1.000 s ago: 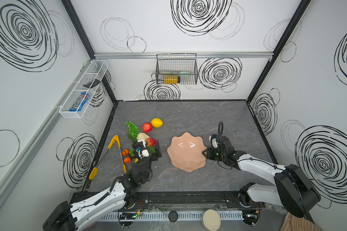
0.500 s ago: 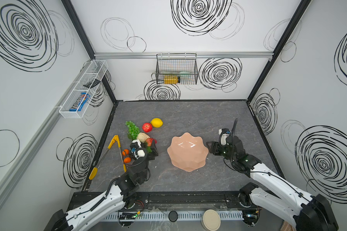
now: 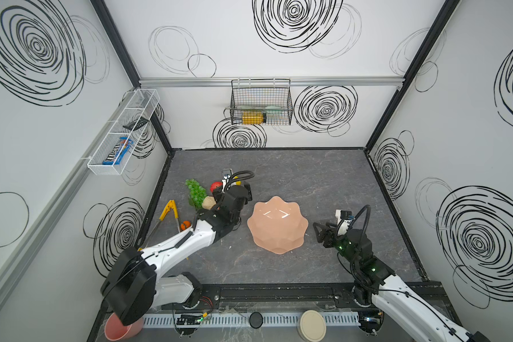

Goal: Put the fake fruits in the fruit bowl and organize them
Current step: 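Grasp the red apple with the left gripper while the right gripper releases the bowl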

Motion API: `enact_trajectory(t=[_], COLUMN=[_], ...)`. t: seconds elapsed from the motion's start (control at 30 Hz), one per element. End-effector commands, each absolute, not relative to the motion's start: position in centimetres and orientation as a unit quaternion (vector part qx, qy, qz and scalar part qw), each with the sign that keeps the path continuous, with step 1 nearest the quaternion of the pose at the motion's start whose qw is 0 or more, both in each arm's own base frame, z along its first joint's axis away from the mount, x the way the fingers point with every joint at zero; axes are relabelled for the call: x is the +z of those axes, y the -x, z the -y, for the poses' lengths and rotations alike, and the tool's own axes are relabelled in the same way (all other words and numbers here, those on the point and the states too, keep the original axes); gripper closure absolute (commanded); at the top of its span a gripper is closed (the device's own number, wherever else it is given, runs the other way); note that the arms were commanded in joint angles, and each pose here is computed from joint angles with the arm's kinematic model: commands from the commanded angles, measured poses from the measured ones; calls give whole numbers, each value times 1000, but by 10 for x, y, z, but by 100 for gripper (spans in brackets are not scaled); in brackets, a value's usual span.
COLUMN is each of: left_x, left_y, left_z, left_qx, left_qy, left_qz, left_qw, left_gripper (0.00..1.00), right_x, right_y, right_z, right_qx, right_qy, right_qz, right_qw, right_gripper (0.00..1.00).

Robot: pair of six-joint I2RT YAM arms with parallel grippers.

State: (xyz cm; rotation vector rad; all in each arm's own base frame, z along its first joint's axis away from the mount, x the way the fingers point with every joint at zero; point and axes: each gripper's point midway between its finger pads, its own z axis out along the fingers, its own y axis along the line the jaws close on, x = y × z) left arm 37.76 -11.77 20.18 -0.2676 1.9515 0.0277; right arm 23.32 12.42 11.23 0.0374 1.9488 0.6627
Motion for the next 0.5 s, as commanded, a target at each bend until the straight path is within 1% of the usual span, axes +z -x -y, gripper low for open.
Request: enact_trajectory(t=[0.0,0.1,0.17,0.3,0.43,0.47], left_x=[181,177,162,131,108,104], left_y=[-395,-412,-420,-427,-437,-439], left_z=[87,67,51,32,33,33], left_qx=[50,89,104,110,93,88], left_qy=[134,141,153,164,158,157], left_qz=[-859,-870,-881,-898,-912,-915], left_qw=[492,465,435,394,367,361], left_gripper=[4,4,4,4,0,1], right_x=[143,145,144,142,140,140], right_y=[-234,-232,-232,-233,-233,-233], right_z=[-130,-132,-132,-132,-133,-132], right_qx=[302,311,311,311,312,312], right_qy=[7,13,10,8,6,6], right_qz=[-771,-763,-765,-769,-771,-771], right_qw=[561,567,564,559,556,556], right_gripper=[26,26,26,26,25,25])
